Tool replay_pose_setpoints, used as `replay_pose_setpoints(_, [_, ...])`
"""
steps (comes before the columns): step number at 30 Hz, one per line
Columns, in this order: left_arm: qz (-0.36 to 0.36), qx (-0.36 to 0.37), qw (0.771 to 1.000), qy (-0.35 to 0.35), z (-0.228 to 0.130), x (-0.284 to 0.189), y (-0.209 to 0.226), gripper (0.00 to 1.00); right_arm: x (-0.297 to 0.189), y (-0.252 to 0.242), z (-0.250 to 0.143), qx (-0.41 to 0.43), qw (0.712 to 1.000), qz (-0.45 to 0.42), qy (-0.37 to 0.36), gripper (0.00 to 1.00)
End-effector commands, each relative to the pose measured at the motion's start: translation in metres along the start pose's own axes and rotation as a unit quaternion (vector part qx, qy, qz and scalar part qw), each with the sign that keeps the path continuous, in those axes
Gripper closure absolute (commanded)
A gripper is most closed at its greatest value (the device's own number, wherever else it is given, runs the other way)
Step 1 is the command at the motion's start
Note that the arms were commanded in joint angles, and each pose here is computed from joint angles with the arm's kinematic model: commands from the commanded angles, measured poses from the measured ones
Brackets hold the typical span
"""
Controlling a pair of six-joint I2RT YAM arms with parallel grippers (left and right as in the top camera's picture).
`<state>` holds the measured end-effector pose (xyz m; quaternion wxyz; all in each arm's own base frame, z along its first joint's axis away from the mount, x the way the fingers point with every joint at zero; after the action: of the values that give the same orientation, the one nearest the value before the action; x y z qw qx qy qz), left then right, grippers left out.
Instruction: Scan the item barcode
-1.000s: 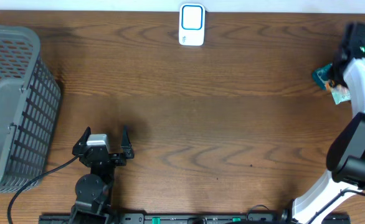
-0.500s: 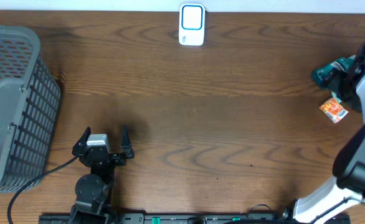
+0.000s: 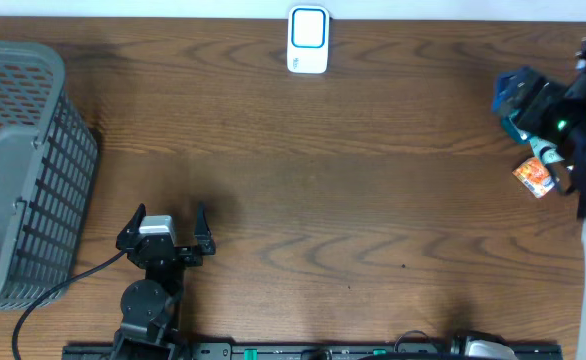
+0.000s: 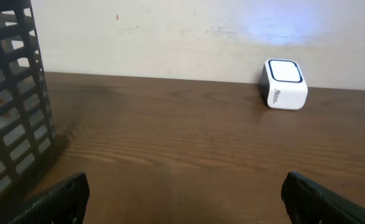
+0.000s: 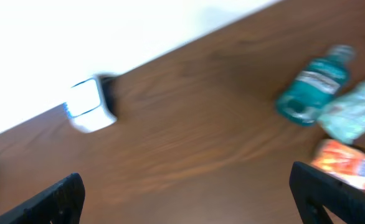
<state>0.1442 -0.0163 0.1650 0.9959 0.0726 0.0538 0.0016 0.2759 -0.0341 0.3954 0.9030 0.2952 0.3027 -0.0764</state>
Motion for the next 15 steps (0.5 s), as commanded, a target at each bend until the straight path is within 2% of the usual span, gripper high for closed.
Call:
replay_pose_setpoints(1, [0.000, 0.007, 1.000, 0.023, -0.012, 0.001, -0.002, 0.02, -0.042, 0.021, -0.020, -0.031, 0.998, 0.059, 0.004, 0.01])
replay_pose_setpoints(7, [0.000, 0.007, 1.000, 0.023, -0.012, 0.001, -0.002, 0.02, -0.098, 0.020, -0.046, -0.044, 0.996, 0.080, -0.005, 0.01])
replay_pose_setpoints(15, [0.000, 0.007, 1.000, 0.023, -0.012, 0.001, -0.002, 0.02, -0.116, 0.003, -0.072, -0.033, 0.998, 0.038, 0.048, 0.01])
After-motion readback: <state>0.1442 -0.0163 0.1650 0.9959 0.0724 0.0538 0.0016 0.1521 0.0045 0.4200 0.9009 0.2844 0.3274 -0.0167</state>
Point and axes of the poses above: each gripper's point midway between its finger pads, its own x axis out along the fingers, its own y axis along the line the jaws close on, z = x × y, the point moved 10 cm from there along -x, back along the fingers, and after that the axes turned 12 degrees about x, right-handed, at the moved point
